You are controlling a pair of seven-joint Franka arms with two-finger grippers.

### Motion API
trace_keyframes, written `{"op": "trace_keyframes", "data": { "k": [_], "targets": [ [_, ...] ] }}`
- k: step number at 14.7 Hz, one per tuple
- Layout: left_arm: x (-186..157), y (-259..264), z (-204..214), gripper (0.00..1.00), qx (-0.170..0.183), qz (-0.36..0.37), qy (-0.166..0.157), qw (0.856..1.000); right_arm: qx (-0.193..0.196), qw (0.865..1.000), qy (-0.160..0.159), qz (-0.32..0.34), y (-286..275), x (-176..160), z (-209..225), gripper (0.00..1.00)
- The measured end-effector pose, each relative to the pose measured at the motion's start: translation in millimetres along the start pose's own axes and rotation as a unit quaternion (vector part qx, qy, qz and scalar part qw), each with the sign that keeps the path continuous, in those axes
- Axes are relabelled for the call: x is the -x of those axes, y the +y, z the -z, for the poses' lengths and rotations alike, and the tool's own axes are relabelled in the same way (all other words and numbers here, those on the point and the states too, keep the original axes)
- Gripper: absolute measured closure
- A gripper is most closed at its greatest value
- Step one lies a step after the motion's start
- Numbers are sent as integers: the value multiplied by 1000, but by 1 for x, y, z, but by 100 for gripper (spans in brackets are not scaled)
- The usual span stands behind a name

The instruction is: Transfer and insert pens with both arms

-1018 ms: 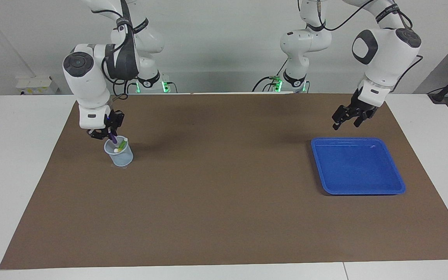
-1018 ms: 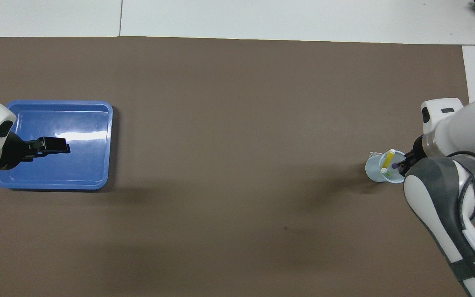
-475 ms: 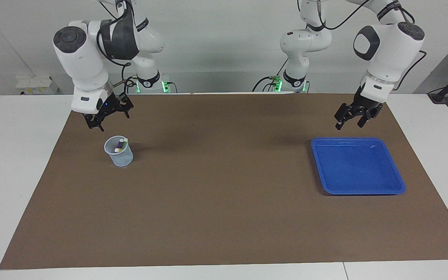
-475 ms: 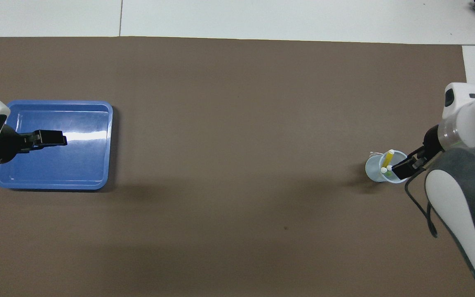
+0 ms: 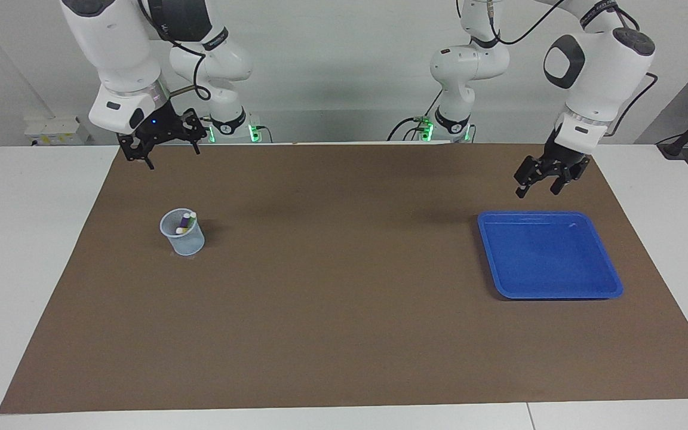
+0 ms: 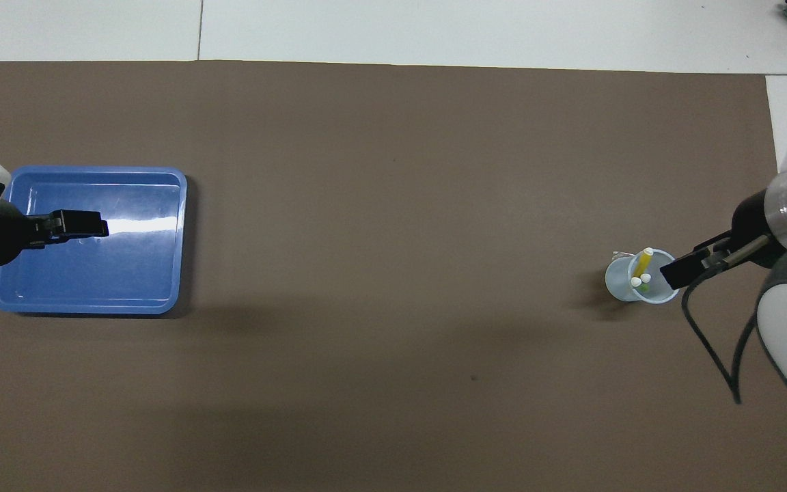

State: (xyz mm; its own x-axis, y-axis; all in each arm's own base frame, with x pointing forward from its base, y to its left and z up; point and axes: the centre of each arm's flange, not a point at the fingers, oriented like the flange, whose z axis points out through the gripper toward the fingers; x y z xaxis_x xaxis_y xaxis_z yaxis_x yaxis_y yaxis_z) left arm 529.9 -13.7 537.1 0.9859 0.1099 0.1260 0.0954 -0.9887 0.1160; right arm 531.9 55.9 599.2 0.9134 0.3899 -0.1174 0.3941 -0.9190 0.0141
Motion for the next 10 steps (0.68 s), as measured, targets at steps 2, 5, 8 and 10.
{"op": "trace_keyframes", "data": {
  "k": [2, 5, 8, 10],
  "targets": [
    [-7, 4, 23, 0, 1, -4, -16, 1000, -2, 1000, -1, -9, -11, -8, -4, 0],
    [-15, 9, 48, 0, -23, -22, -21, 999, -8, 1000, 9, -17, -13, -16, -9, 0],
    [-17, 23, 61, 0, -57, -65, -22, 996, -10, 1000, 4, -26, -12, -20, -15, 0],
    [-19, 26, 72, 0, -62, -82, -27, 994, -10, 1000, 4, -27, -16, -21, -15, 0]
  ]
}}
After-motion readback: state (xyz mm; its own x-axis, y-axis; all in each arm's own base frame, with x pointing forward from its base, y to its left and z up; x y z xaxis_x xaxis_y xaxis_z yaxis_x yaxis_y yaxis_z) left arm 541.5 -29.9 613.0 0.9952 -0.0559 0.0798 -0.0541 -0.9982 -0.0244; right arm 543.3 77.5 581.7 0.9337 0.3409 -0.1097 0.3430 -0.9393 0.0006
